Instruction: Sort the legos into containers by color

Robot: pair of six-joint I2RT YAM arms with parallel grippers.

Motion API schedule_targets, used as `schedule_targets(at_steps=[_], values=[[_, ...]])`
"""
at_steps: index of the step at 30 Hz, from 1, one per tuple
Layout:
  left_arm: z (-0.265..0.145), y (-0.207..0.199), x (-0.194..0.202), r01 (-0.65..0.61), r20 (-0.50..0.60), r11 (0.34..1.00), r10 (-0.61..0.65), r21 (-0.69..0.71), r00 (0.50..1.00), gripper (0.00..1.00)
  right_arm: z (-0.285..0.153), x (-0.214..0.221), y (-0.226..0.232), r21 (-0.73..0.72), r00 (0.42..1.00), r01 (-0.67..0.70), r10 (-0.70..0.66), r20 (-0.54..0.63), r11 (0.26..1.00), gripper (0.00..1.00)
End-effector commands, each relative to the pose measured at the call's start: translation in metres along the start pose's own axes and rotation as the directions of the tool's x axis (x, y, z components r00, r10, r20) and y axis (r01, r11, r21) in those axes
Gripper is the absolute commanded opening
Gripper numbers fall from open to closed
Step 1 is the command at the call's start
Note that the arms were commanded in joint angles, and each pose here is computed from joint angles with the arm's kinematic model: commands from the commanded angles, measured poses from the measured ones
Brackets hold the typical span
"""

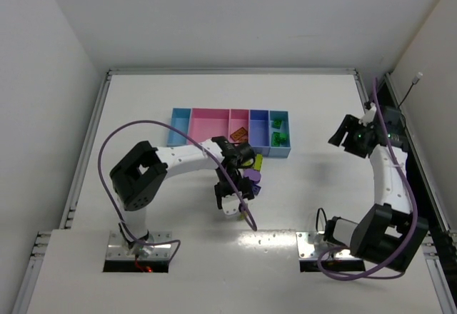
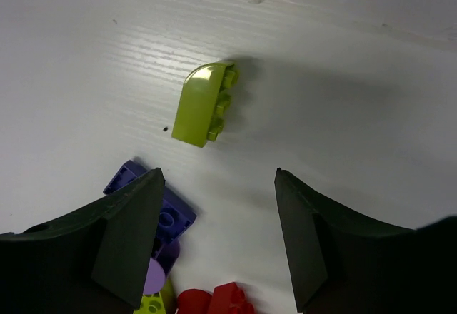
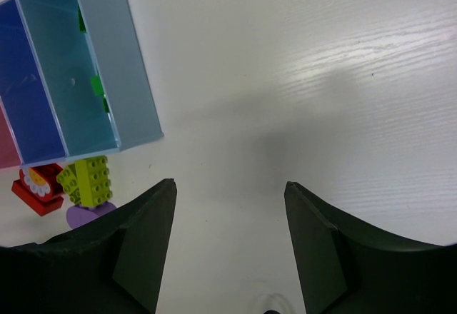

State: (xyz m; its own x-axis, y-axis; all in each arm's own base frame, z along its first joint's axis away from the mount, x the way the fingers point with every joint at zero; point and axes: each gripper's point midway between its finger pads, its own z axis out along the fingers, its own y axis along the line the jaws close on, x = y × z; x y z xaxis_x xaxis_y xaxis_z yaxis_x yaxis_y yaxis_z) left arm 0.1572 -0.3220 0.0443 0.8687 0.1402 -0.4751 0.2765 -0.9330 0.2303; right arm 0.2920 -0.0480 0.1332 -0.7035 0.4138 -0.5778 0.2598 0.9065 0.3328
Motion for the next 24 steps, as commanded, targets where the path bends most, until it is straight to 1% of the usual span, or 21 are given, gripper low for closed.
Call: schedule_targets(at_steps=[1, 2, 3, 6, 8, 10, 11, 12, 14, 15, 17, 19, 24], values=[[-0.002, -0.006, -0.015, -0.098, 0.070, 0.995, 0.096, 0.029, 0.993, 0.69, -0.005, -0.002, 0.004, -0.024, 1.000, -0.014, 0.015, 0.028, 1.000, 0.65], [0.001, -0.010, -0.015, -0.106, 0.076, 0.994, 0.103, 0.038, 0.992, 0.69, -0.005, -0.003, 0.002, -0.019, 0.999, -0.021, 0.021, 0.031, 1.000, 0.65], [0.000, -0.005, -0.016, -0.130, 0.060, 0.991, 0.128, 0.026, 0.990, 0.69, -0.004, 0.001, 0.001, -0.018, 0.999, -0.024, 0.024, 0.023, 1.000, 0.65], [0.007, -0.009, -0.018, -0.138, 0.065, 0.990, 0.136, 0.035, 0.989, 0.69, -0.003, 0.004, -0.001, -0.020, 0.999, -0.034, 0.034, 0.016, 0.999, 0.65], [0.007, -0.006, -0.017, -0.112, 0.057, 0.993, 0.110, 0.023, 0.992, 0.69, -0.003, 0.004, 0.000, -0.029, 0.999, -0.034, 0.034, 0.014, 0.999, 0.65], [0.007, 0.002, -0.016, -0.127, 0.054, 0.992, 0.127, -0.005, 0.990, 0.69, -0.003, 0.004, 0.000, -0.029, 0.999, -0.034, 0.034, 0.014, 0.999, 0.65], [0.009, 0.003, -0.015, -0.105, 0.061, 0.994, 0.106, -0.011, 0.993, 0.69, -0.003, 0.004, 0.000, -0.029, 0.999, -0.034, 0.034, 0.014, 0.999, 0.65], [0.007, 0.006, -0.015, -0.110, 0.057, 0.994, 0.111, -0.018, 0.992, 0.69, -0.003, 0.004, 0.000, -0.029, 0.999, -0.034, 0.034, 0.014, 0.999, 0.65], [0.013, 0.007, -0.015, -0.111, 0.064, 0.994, 0.111, -0.005, 0.992, 0.69, -0.004, 0.005, -0.002, -0.023, 0.999, -0.044, 0.044, 0.009, 0.999, 0.65], [0.013, 0.014, -0.018, -0.133, 0.060, 0.991, 0.133, -0.016, 0.989, 0.69, -0.004, 0.006, -0.001, -0.032, 0.999, -0.035, 0.035, 0.008, 0.999, 0.65], [0.018, 0.016, -0.019, -0.136, 0.065, 0.991, 0.137, -0.006, 0.988, 0.70, -0.004, 0.006, -0.001, -0.032, 0.999, -0.035, 0.035, 0.008, 0.999, 0.65], [0.013, 0.025, -0.021, -0.148, 0.065, 0.989, 0.150, -0.028, 0.987, 0.71, -0.004, 0.006, -0.001, -0.032, 0.999, -0.035, 0.035, 0.008, 0.999, 0.65], [0.023, 0.022, -0.025, -0.180, 0.082, 0.984, 0.179, 0.002, 0.980, 0.71, -0.004, 0.006, -0.001, -0.032, 0.999, -0.035, 0.035, 0.008, 0.999, 0.65]])
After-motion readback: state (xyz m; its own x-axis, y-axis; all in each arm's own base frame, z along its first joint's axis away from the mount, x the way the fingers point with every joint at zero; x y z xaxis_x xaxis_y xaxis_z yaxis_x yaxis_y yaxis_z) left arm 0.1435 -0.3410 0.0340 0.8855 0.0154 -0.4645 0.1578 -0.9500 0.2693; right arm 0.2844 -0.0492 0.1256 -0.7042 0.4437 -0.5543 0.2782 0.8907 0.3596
